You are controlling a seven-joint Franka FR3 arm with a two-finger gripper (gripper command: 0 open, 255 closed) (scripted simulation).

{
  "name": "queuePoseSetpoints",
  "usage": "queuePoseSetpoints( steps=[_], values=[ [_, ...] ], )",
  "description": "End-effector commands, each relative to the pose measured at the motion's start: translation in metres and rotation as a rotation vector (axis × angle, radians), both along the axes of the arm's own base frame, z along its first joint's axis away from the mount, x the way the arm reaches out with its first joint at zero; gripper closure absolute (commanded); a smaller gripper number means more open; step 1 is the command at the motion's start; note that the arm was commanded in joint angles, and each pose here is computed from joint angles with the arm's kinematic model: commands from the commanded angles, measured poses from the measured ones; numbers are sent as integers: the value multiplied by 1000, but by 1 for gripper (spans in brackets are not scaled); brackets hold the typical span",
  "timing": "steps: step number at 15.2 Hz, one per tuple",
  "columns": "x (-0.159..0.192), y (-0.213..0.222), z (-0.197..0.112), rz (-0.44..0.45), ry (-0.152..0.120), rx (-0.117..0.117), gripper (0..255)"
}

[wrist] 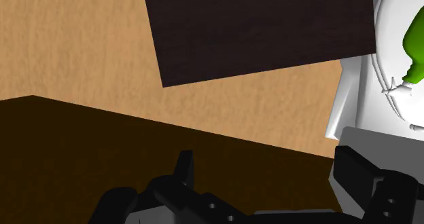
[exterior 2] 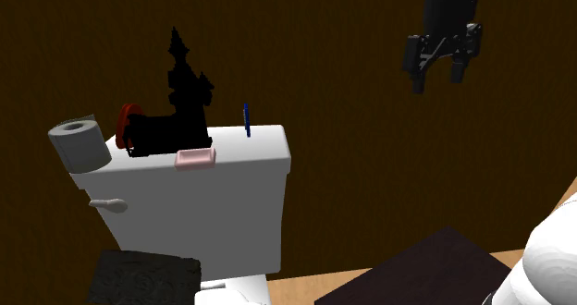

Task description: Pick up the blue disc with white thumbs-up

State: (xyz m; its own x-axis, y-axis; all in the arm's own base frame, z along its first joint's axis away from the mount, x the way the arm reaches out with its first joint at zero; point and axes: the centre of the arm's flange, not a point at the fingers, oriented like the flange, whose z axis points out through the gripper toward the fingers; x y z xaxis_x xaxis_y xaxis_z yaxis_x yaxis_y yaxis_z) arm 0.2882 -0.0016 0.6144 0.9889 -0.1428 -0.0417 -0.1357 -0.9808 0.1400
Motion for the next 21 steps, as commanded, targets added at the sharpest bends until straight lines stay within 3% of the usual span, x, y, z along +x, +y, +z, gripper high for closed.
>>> queuePoseSetpoints(
  steps=[1,21],
  values=[
    [0,0,0,0,0,0,0],
    [194,159,-39,-67,-33,69,0]
  ],
)
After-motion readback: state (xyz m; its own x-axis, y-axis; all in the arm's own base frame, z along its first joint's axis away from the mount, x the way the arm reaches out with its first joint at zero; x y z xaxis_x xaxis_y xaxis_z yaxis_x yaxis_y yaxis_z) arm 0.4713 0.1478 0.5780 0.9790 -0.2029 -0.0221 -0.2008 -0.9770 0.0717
